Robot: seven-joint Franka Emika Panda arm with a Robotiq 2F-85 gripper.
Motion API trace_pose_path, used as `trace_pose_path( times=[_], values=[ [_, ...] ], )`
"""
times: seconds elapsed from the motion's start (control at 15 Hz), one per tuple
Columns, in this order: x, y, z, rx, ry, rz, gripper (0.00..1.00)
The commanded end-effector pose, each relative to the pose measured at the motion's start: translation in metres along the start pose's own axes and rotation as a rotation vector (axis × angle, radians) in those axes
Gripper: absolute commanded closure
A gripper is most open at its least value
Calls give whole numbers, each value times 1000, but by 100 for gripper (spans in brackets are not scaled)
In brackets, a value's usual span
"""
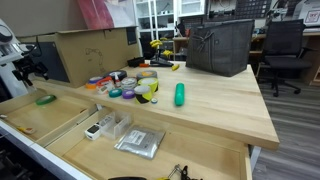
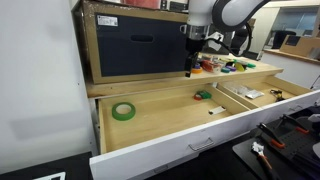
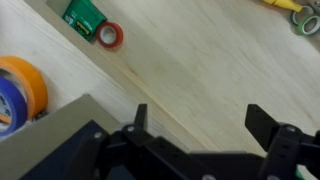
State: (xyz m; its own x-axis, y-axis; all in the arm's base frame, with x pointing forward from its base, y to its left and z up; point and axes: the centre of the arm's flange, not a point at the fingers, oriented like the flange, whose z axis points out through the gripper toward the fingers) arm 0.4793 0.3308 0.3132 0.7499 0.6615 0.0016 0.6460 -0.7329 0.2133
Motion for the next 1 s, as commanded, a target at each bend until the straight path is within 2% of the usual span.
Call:
trace_pose_path(
  times=[0.0, 0.2, 0.27, 0.33, 0.93],
  values=[
    [19, -25, -20, -31, 7, -95, 0],
    [24, -47, -32, -42, 25, -147, 0],
    [21, -49, -37, -23, 21, -163, 0],
    [16, -48, -26, -24, 39, -116, 0],
    [16, -49, -26, -23, 36, -119, 0]
  ],
)
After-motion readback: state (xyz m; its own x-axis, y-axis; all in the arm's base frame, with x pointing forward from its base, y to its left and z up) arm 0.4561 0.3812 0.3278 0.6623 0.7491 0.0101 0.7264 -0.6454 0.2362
